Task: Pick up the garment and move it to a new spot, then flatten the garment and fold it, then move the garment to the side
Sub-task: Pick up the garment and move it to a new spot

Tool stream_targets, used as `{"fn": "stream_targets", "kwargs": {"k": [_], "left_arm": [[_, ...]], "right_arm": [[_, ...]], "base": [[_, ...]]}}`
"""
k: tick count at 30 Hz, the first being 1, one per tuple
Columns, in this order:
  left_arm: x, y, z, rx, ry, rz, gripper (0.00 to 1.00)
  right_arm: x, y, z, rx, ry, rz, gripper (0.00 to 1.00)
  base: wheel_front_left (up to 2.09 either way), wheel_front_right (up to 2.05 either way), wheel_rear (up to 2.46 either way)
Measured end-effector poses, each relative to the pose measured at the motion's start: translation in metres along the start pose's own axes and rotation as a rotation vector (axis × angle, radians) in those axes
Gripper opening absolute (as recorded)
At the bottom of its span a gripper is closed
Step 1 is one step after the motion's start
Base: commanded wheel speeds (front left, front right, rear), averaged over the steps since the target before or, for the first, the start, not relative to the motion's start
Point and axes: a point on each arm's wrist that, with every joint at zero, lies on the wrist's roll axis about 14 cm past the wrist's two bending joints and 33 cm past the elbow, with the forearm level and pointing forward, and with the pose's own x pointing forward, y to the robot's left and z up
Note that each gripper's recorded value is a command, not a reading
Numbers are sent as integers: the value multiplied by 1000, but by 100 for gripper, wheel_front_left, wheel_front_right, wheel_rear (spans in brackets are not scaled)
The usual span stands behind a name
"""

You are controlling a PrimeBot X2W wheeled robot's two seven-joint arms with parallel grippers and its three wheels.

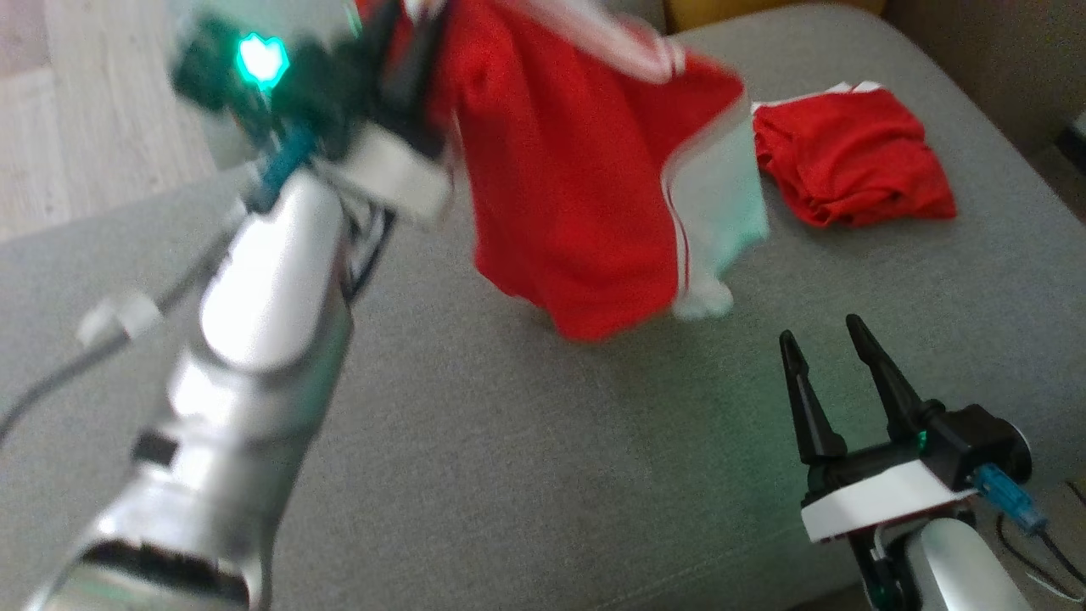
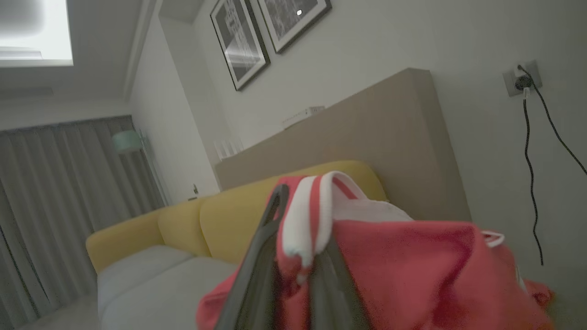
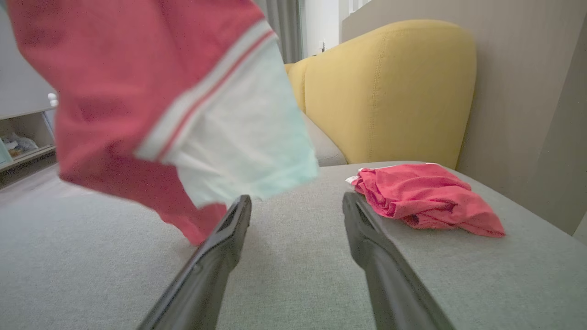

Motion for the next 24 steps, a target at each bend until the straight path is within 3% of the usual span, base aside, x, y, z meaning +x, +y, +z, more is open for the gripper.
{"fn": "stream_targets", "kwargs": {"k": [3,4,5,6,9,12,24], "left_arm": [[-37,-13,-80,-74,187,8,0],[-37,-13,-80,-74,187,8,0],[-54,-20,-106,-104,257,14,42],[-74,-27,-131,-129,328,22,100],[-132,-48,-184,-192,507,54,100],[-168,-55,-194,-219,561,116,100],[-291,-35,-126,-264,499,574,100]], "right_arm": [[3,2,-8,2,29,3,100],[3,2,-8,2,29,3,100],[4,2,-11,3,37,4,100],[6,3,-13,4,45,7,100],[11,6,-17,13,58,15,100],[13,11,-22,22,72,31,100],[-22,28,-42,74,118,73,100]], "base": [[0,0,0],[0,0,0],[0,0,0],[0,0,0],[0,0,0],[0,0,0],[0,0,0]]}}
